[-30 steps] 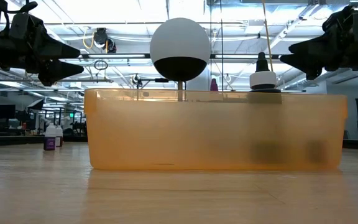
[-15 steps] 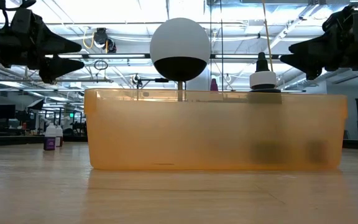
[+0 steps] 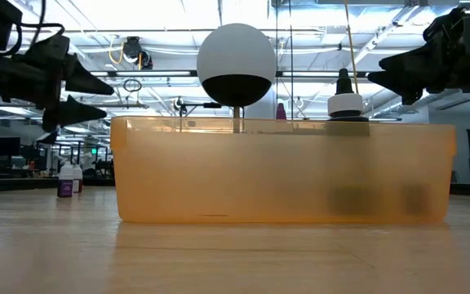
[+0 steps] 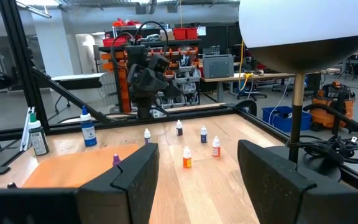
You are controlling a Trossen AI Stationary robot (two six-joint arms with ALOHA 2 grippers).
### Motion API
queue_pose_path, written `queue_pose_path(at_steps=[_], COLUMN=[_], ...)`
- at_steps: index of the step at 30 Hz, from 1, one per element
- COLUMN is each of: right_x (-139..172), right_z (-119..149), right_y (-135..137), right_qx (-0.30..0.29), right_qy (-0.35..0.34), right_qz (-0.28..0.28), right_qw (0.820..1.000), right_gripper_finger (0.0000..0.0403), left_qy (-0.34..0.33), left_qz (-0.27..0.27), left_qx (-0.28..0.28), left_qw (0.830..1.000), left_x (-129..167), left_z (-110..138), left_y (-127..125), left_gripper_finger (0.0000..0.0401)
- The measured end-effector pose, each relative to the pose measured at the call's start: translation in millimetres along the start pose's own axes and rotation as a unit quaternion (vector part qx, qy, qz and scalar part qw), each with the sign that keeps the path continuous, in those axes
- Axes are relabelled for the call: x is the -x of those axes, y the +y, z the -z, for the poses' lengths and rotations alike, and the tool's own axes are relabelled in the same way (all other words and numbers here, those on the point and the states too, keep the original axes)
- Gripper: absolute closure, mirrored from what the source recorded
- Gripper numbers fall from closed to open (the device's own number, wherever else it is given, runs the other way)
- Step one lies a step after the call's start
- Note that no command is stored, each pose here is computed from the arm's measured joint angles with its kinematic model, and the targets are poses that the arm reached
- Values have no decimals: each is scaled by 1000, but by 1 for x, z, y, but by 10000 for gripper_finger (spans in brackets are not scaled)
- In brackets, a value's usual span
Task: Pick & Place food coloring
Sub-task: Put the small orange food coloring bottle into the orange container
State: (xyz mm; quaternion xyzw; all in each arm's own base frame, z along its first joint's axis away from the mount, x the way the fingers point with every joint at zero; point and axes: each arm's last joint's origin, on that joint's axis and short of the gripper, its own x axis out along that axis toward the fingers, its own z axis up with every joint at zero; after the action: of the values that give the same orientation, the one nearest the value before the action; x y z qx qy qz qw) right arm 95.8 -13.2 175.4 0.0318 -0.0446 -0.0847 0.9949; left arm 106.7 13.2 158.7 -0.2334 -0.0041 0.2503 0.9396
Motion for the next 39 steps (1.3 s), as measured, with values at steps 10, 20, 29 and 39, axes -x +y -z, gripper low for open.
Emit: queue_pose_path(at_steps=[10, 20, 29, 39], right_x=[0, 0, 0, 0], right_z=[0, 0, 0, 0], right_y=[0, 0, 0, 0], right_qx=[0, 0, 0, 0], right_qy=[0, 0, 0, 0], right_qz=[0, 0, 0, 0], right_qw=[1000, 1000, 1000, 1000], right_gripper_finger=[195, 195, 195, 195], left_qy=[174, 357, 441, 488], left_qz=[-55, 29, 32, 18], left_qx=[-25, -313, -339, -327], left_qw=[983, 880, 831, 809], left_x=[-29, -130, -189, -207], left_z=[-76, -79, -42, -9], left_y=[-31, -64, -62, -51], left_gripper_finger=[91, 91, 91, 91])
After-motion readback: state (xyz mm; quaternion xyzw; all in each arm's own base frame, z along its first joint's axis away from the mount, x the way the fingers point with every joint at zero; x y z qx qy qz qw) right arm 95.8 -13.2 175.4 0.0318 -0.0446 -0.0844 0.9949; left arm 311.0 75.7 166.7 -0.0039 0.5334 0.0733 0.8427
